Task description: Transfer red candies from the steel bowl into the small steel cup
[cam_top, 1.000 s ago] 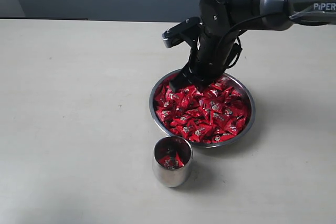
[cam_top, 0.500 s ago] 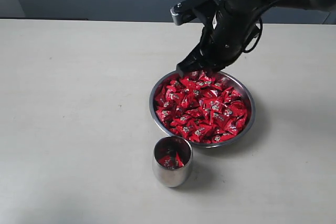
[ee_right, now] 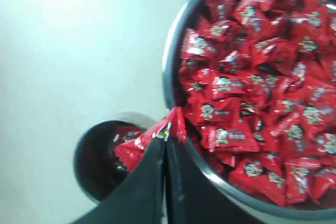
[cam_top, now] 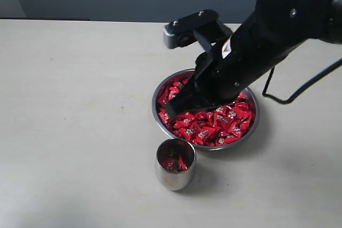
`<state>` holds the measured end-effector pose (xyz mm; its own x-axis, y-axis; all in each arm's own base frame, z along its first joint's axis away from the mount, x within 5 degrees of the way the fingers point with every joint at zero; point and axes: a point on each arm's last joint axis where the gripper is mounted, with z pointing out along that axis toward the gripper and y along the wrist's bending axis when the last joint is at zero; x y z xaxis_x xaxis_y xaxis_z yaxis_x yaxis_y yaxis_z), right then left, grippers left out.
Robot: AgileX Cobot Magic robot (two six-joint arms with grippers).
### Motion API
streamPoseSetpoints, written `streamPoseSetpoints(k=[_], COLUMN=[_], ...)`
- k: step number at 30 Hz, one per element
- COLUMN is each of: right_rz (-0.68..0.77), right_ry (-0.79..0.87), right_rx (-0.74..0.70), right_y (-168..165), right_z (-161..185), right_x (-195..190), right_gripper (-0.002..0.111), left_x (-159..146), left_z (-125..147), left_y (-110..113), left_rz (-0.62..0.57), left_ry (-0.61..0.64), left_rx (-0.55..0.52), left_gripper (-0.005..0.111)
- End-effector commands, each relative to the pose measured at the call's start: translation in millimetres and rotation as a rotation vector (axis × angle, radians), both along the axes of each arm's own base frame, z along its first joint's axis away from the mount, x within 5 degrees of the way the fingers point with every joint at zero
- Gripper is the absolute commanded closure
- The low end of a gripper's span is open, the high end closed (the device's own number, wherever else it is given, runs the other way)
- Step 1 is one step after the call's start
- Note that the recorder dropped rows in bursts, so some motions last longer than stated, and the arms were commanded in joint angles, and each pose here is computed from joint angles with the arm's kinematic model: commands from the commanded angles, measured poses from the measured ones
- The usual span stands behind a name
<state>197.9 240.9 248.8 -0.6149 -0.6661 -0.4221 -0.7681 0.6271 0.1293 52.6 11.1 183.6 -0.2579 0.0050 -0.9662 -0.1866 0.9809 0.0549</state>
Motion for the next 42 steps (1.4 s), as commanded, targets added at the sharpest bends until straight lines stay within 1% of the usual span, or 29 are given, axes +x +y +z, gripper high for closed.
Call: streamPoseSetpoints(k=[1,5,9,11,15,21,23,26,28,30,35,39,42], right_rz=[0.058,0.059,0.065,0.093,0.104,0.12,0.122,0.122,0.12,0.118,0.117,0.135,0.079], right_ry=[0.032,0.077,0.108,0.15,0.153,0.143,0.14,0.139,0.14,0.134,0.102,0.01,-0.088], right_rx=[-0.038,-0.083,-0.096,-0.081,-0.066,-0.089,-0.091,-0.09,-0.086,-0.081,-0.058,-0.051,-0.086], right_y=[15.4,17.9,16.7,18.1,19.4,18.1,18.0,18.1,18.4,18.8,20.3,18.3,15.1], right_z=[-21.0,-36.0,-36.5,-36.2,-35.7,-37.6,-37.6,-37.6,-37.5,-37.3,-30.8,-12.2,0.9], right_x=[-9.5,-8.1,-11.0,-15.5,-16.2,-15.3,-15.2,-15.1,-15.1,-14.6,-12.5,-7.2,3.0], right_gripper=[0.109,0.109,0.109,0.109,0.109,0.108,0.099,0.077,0.068,0.068,0.072,0.072,0.072], left_x=[0.1,0.1,0.1,0.1,0.1,0.1,0.1,0.1,0.1,0.1,0.1,0.1,0.1], left_z=[-0.6,-0.6,-0.6,-0.6,-0.6,-0.6,-0.6,-0.6,-0.6,-0.6,-0.6,-0.6,-0.6], left_y=[-0.3,-0.3,-0.3,-0.3,-0.3,-0.3,-0.3,-0.3,-0.3,-0.3,-0.3,-0.3,-0.3], left_rz=[-0.006,-0.006,-0.006,-0.006,-0.006,-0.006,-0.006,-0.006,-0.006,-0.006,-0.006,-0.006,-0.006], left_ry=[-0.008,-0.008,-0.008,-0.008,-0.008,-0.008,-0.008,-0.008,-0.008,-0.008,-0.008,-0.008,-0.008], left_rx=[0.002,0.002,0.002,0.002,0.002,0.002,0.002,0.002,0.002,0.002,0.002,0.002,0.002], left_gripper=[0.106,0.106,0.106,0.106,0.106,0.106,0.106,0.106,0.106,0.106,0.106,0.106,0.106])
